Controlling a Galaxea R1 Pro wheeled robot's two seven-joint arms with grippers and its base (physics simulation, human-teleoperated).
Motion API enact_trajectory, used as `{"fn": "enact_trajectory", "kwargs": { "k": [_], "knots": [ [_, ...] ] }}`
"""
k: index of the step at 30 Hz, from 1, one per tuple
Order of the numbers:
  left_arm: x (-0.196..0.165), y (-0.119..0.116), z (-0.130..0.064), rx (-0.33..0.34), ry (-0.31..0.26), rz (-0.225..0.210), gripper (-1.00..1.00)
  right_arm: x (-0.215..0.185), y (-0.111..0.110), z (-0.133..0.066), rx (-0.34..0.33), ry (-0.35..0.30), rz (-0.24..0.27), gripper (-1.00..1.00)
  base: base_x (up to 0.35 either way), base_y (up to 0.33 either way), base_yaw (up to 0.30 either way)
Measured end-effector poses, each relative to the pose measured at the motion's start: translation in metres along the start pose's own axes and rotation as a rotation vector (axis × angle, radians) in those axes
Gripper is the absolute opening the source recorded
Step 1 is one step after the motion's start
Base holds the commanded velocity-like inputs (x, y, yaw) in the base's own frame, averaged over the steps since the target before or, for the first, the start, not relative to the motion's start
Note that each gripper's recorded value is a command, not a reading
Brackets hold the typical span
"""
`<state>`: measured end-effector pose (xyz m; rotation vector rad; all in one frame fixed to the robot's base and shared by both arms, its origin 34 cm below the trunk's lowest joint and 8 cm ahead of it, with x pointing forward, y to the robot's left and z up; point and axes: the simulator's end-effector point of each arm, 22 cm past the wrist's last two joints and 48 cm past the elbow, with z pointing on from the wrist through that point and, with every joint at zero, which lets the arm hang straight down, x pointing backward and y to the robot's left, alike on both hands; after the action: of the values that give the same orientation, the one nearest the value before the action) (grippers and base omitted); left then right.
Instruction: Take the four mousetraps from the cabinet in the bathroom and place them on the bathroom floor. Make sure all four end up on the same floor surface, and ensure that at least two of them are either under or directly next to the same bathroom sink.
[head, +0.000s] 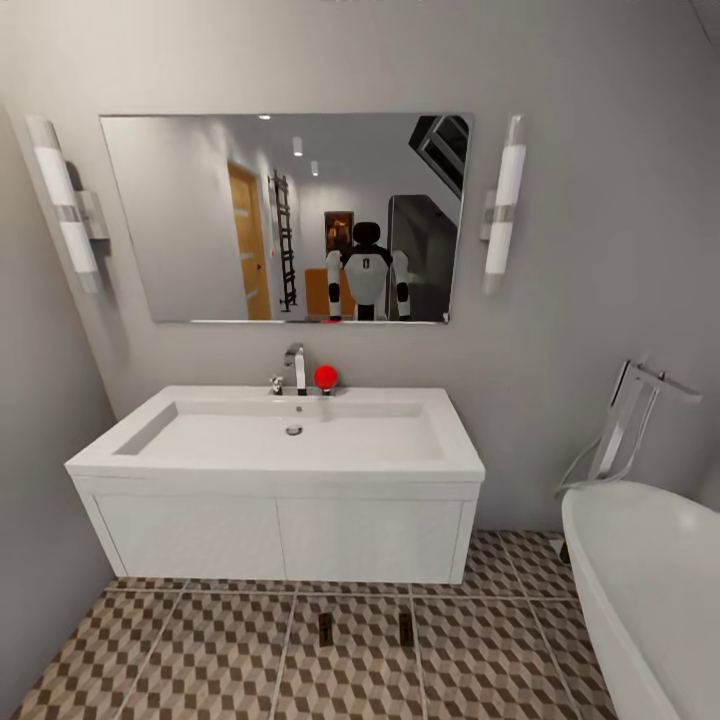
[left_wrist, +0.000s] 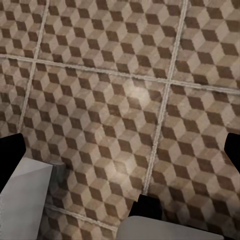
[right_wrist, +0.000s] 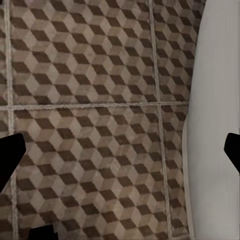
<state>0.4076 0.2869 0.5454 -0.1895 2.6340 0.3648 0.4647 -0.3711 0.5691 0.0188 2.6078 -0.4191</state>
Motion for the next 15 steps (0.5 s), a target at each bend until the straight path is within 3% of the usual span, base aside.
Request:
{"fn": "enact_trajectory", "kwargs": {
  "k": [15],
  "knots": [
    [-0.009, 0.005, -0.019, 0.001, 0.0, 0.001, 1.0, -0.009, -0.006, -0.019, -0.001, 0.0, 0.0, 1.0, 0.0, 0.0, 0.0]
  ]
}}
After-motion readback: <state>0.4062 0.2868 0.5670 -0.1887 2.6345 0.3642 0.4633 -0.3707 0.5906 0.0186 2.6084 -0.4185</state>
